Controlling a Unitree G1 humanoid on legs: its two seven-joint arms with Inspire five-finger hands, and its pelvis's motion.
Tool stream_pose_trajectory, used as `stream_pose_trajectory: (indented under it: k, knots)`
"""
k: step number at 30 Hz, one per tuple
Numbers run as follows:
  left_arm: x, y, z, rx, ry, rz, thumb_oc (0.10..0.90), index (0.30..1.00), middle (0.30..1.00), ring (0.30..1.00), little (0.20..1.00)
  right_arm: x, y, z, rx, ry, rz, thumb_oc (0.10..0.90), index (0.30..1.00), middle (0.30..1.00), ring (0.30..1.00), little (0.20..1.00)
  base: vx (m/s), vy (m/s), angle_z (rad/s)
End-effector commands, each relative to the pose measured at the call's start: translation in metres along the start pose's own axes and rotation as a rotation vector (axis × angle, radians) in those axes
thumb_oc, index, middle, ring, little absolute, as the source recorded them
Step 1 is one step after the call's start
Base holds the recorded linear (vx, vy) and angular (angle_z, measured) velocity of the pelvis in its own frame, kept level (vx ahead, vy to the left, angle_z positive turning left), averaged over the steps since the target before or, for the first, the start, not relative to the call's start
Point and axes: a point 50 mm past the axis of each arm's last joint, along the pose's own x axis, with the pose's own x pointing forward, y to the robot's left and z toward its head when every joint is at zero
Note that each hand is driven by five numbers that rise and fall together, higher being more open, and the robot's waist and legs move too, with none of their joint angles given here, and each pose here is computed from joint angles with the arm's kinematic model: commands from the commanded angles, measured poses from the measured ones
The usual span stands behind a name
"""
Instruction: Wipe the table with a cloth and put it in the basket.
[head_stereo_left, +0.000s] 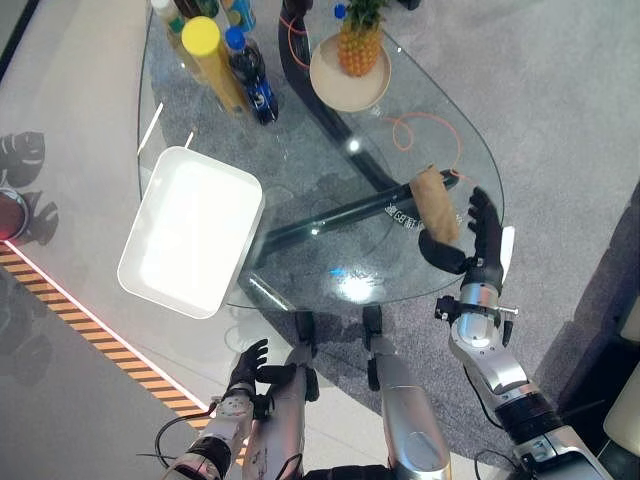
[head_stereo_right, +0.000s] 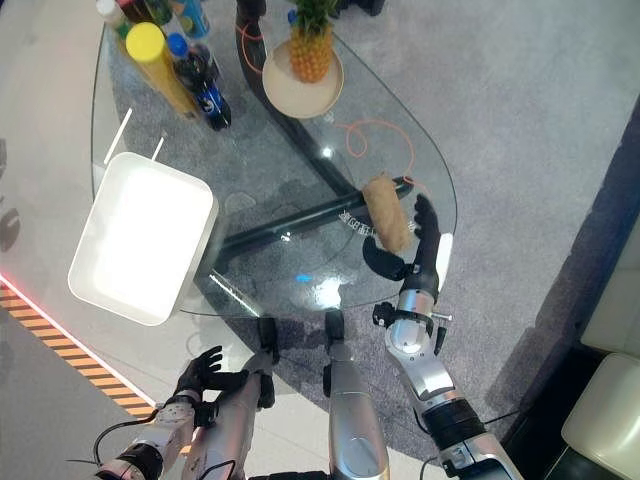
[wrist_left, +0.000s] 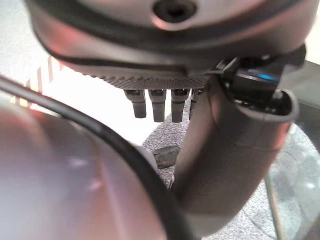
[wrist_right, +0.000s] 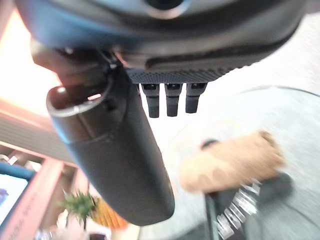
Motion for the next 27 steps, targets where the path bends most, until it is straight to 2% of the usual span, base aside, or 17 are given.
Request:
stream_pose_trajectory:
  k: [1,15,27]
  knots:
    - [-0.008,-0.005,-0.025,-0.029,0.07,0.008,0.8,0.9,0.9,0.9,0.9,0.014,-0.021,0.052,0.028,-0.256,-0.152,0.8,0.9,0.9,0.9,0.9,0.0,0.0,0.0]
    - [-0.008,-0.019,-0.012,-0.059,0.013,-0.015,0.8,0.9,0.9,0.9,0.9,0.039,-0.021,0.058,-0.082,-0.213,-0.27,0.8,0.9,0.9,0.9,0.9,0.01,0.005,0.02]
    - [-0.007,-0.025,-0.001,-0.071,-0.012,-0.038,0.8,0.9,0.9,0.9,0.9,0.046,-0.017,0.065,-0.099,-0.223,-0.215,0.8,0.9,0.9,0.9,0.9,0.03,0.003,0.03]
